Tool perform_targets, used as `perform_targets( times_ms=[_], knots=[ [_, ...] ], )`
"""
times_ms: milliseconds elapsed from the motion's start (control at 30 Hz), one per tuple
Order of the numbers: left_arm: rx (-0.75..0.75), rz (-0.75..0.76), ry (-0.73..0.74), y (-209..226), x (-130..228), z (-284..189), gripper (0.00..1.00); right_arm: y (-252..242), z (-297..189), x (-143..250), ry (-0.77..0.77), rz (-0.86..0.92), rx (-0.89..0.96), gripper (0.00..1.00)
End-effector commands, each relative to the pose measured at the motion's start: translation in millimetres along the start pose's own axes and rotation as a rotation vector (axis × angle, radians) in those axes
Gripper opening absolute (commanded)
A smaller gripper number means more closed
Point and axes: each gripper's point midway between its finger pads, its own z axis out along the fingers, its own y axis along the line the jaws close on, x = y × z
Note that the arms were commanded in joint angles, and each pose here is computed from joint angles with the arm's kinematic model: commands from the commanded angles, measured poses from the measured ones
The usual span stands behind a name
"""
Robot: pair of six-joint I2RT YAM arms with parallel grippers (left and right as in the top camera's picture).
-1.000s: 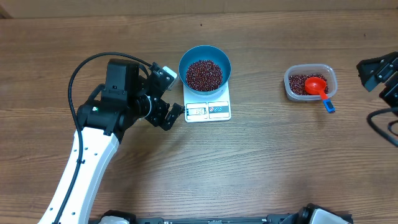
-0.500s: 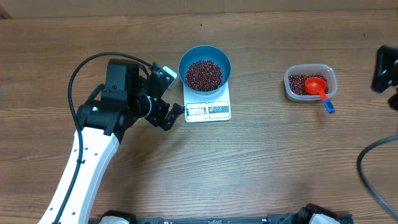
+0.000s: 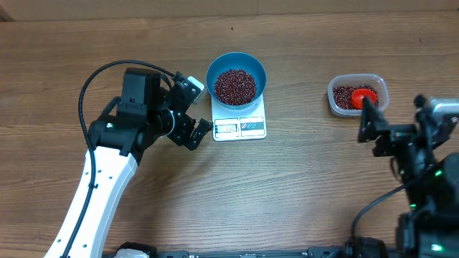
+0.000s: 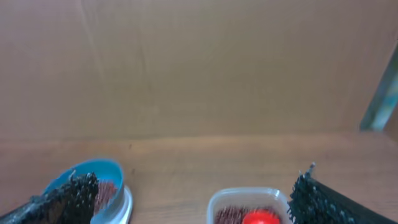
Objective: Scoop item into bowl and weigh 150g on scale
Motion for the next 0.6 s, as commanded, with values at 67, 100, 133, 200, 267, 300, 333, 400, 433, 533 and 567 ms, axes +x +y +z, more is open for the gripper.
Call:
perform_targets(
  times_ms=[67, 100, 133, 200, 267, 300, 333, 400, 433, 533, 567],
  knots=[
    [-0.008, 0.027, -0.011, 1.3, -3.8, -3.2, 1.0, 9.8, 0.7, 43.2, -0.102, -0.037, -0.035, 1.0],
    [-0.008, 0.026, -0.011, 1.2, -3.8, -3.2, 1.0, 12.8, -0.8, 50.0, -0.123, -0.041, -0.048, 1.0],
    [-0.008, 0.027, -0.011, 1.3, -3.8, -3.2, 0.99, 16.0, -2.5, 58.9, -0.138, -0.045, -0.061, 1.0],
    [-0.008, 0.027, -0.011, 1.3, -3.8, -3.2, 1.0, 20.8, -5.9, 71.0, -0.158, -0.068, -0.081, 1.0],
    [-0.008, 0.027, -0.011, 1.3, -3.8, -3.2, 1.0, 27.5, -10.0, 84.9, -0.186, -0.184, -0.099, 1.0],
    [-0.008, 0.027, -0.011, 1.3, -3.8, -3.2, 1.0, 30.8, -11.4, 91.1, -0.2, -0.254, -0.107, 1.0],
    [-0.008, 0.026, -0.011, 1.2, -3.8, -3.2, 1.0, 32.9, -12.2, 95.4, -0.206, -0.293, -0.112, 1.0],
    [-0.008, 0.027, -0.011, 1.3, -3.8, -3.2, 1.0, 40.0, -14.7, 109.1, -0.219, -0.344, -0.139, 1.0],
    [-0.008, 0.027, -0.011, 1.3, -3.8, -3.2, 1.0, 42.4, -15.7, 113.8, -0.223, -0.343, -0.149, 1.0],
    [-0.008, 0.027, -0.011, 1.3, -3.8, -3.2, 0.99, 45.5, -17.5, 122.5, -0.232, -0.342, -0.164, 1.0],
    [-0.008, 0.026, -0.011, 1.2, -3.8, -3.2, 0.99, 44.9, -16.9, 131.0, -0.222, -0.339, -0.165, 1.0]
  ],
)
